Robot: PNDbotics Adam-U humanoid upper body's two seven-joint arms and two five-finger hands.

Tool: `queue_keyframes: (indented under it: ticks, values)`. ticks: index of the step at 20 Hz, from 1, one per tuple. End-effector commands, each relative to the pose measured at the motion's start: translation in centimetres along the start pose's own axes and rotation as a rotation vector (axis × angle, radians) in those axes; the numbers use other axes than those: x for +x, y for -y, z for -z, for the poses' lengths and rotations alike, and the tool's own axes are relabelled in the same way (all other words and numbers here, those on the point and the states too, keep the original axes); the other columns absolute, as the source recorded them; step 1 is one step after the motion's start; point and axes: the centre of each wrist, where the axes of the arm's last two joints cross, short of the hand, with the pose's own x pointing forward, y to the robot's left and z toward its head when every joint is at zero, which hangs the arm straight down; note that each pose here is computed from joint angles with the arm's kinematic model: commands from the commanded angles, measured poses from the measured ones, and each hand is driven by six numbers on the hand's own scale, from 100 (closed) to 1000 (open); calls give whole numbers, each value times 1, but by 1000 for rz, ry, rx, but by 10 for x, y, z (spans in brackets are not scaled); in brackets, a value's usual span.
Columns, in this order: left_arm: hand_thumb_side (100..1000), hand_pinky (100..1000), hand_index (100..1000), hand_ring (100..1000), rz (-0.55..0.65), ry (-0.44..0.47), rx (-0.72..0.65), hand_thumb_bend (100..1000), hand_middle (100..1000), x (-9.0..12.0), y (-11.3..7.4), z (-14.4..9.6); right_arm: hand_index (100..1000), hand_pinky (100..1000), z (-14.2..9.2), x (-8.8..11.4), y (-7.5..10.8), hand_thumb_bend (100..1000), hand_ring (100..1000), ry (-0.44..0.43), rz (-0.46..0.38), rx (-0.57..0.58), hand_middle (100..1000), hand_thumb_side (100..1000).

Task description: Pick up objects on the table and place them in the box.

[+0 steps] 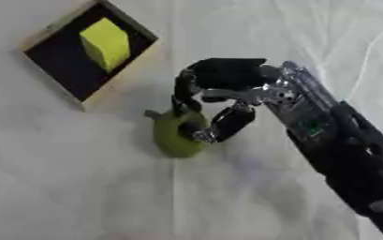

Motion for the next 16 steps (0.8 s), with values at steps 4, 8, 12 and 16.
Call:
queue_keyframes:
  ticks: [4,8,12,16]
  values:
    - [672,830,802,635,16,1,-14,100,691,6,-1,3,551,751,-5,11,34,100,625,106,-101,-65,316,230]
    - [672,830,800,635,14,-2,-10,100,691,6,0,2,551,748,-5,15,47,100,622,138,-118,-107,315,223]
    - [672,830,800,636,13,-5,-11,100,692,6,0,2,553,746,-3,18,62,100,622,163,-140,-158,318,219]
    - [672,830,800,636,11,-6,-12,100,693,6,0,2,555,744,0,18,76,100,623,179,-168,-207,322,215]
